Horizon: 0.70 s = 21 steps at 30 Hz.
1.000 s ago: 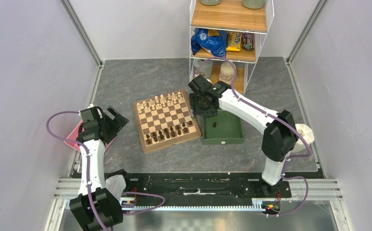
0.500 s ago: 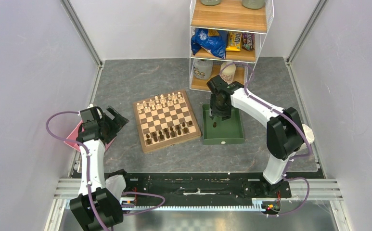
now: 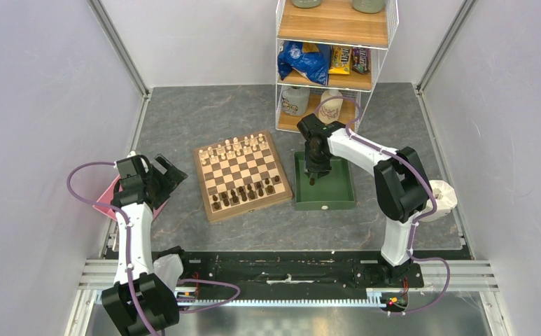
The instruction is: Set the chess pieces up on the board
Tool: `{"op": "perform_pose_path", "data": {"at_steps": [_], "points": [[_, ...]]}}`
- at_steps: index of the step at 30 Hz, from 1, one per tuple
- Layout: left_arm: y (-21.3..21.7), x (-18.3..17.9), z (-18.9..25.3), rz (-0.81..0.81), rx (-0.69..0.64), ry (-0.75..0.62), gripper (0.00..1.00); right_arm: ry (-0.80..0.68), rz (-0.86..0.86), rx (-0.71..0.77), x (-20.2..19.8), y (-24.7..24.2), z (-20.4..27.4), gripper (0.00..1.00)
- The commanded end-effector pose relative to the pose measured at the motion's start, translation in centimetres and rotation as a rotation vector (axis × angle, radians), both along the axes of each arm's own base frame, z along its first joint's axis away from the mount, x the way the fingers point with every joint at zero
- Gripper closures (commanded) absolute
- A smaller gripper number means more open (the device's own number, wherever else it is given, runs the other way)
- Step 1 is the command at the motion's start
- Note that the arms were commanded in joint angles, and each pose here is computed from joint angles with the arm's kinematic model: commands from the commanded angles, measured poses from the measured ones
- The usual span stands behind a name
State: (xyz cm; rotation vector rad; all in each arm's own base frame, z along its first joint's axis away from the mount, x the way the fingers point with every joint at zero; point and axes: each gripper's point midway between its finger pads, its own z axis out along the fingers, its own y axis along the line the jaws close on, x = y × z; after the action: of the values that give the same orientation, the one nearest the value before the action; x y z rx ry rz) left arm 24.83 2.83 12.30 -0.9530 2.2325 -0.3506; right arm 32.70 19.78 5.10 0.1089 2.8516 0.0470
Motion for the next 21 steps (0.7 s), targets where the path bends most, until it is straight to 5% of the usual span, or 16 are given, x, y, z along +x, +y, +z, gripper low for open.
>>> {"op": "perform_pose_path", "data": {"at_steps": [1, 21], "points": [[0.1, 0.5, 0.8, -0.023, 0.012, -0.037, 0.01, -0.013, 0.002, 0.003, 0.9, 0.0, -0.4, 0.58], [0.1, 0.5, 0.7, -0.025, 0.011, -0.033, 0.01, 0.022, 0.005, 0.020, 0.4, 0.4, -1.6, 0.61]]}}
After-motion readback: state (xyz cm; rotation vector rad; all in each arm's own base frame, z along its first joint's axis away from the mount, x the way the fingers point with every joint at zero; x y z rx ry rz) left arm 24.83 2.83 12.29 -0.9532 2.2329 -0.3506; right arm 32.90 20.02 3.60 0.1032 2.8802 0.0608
